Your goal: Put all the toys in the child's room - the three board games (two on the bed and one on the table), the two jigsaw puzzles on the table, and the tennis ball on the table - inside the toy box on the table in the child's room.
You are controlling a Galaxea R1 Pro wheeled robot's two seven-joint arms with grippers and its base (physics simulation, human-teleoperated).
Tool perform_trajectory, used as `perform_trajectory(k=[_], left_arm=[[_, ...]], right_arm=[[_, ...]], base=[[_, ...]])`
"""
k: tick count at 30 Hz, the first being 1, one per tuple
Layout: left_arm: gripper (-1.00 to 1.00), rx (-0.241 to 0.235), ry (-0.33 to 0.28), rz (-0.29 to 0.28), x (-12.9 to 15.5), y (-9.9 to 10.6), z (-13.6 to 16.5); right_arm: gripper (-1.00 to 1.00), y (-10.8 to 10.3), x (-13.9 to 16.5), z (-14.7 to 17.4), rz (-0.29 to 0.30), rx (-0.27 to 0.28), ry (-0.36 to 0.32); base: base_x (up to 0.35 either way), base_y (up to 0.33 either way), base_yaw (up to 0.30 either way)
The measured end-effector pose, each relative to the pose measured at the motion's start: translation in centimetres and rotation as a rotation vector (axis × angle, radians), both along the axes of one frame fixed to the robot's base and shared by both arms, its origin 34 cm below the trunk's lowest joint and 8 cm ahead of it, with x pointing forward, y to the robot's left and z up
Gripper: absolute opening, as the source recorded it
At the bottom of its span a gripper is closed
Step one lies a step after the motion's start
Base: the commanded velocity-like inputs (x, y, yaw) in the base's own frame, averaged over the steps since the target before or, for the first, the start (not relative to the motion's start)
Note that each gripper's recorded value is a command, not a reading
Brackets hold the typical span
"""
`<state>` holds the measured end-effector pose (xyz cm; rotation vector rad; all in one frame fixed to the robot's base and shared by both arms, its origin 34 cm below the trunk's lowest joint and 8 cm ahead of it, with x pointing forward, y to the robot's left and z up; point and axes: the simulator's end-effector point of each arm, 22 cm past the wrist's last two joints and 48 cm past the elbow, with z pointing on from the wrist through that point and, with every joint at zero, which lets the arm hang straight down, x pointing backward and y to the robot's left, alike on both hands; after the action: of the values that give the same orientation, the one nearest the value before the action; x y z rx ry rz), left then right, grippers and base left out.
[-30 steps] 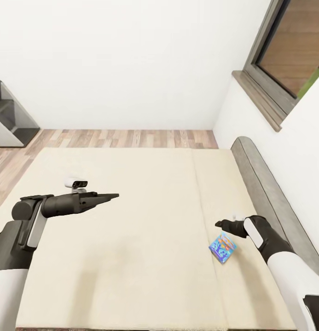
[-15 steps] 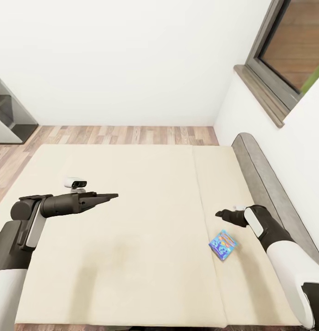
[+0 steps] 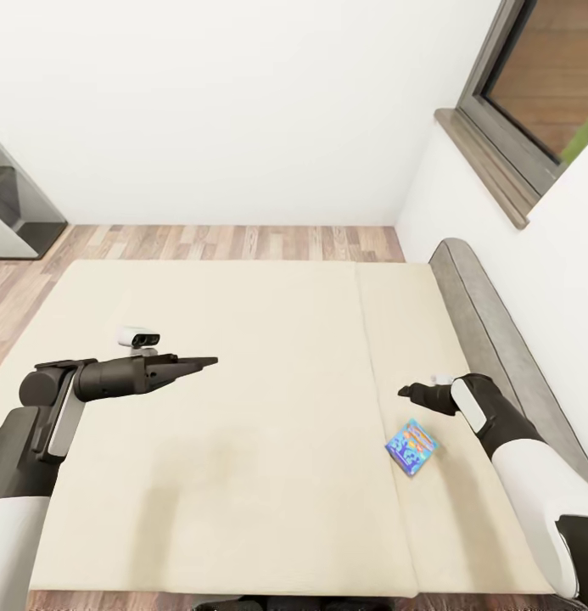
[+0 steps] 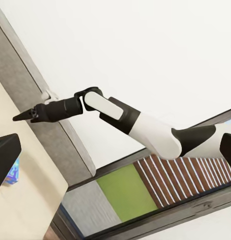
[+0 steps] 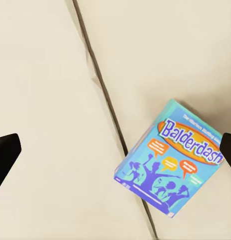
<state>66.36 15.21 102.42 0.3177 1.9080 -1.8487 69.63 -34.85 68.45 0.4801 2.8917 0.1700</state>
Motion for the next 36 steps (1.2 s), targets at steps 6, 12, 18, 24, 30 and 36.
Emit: perform_trajectory(k=[6,12,18,24,30,36], left_arm=[[1.0,-0.003,-0.005,0.0,0.4,0.0,0.0],[1.0,-0.009,-0.076,-0.004,2.7,-0.1,2.3],[1.0,-0.008,-0.142,-0.007,4.7,-0.2,4.4],[1.0,-0.005,-0.151,-0.008,5.3,-0.3,4.3],[1.0,-0.004,-0.147,0.0,5.5,-0.1,3.8],[1.0,-0.005,-0.138,0.002,5.6,-0.1,3.2]], right_arm=[[1.0,-0.7,-0.4,-0.6,-0.004,-0.008,0.012],[1.0,-1.0,-0.8,-1.1,-0.006,-0.012,0.022],[1.0,-1.3,-1.1,-1.6,-0.007,-0.016,0.031],[1.0,-2.5,-1.5,-2.0,-0.012,-0.031,0.04],[1.0,-3.1,-1.8,-2.4,-0.018,-0.034,0.048],[1.0,-3.3,-2.1,-3.0,-0.019,-0.036,0.056]], base=[[0.0,0.0,0.0],[0.0,0.0,0.0],[0.0,0.0,0.0],[0.0,0.0,0.0],[0.0,0.0,0.0],[0.0,0.0,0.0]])
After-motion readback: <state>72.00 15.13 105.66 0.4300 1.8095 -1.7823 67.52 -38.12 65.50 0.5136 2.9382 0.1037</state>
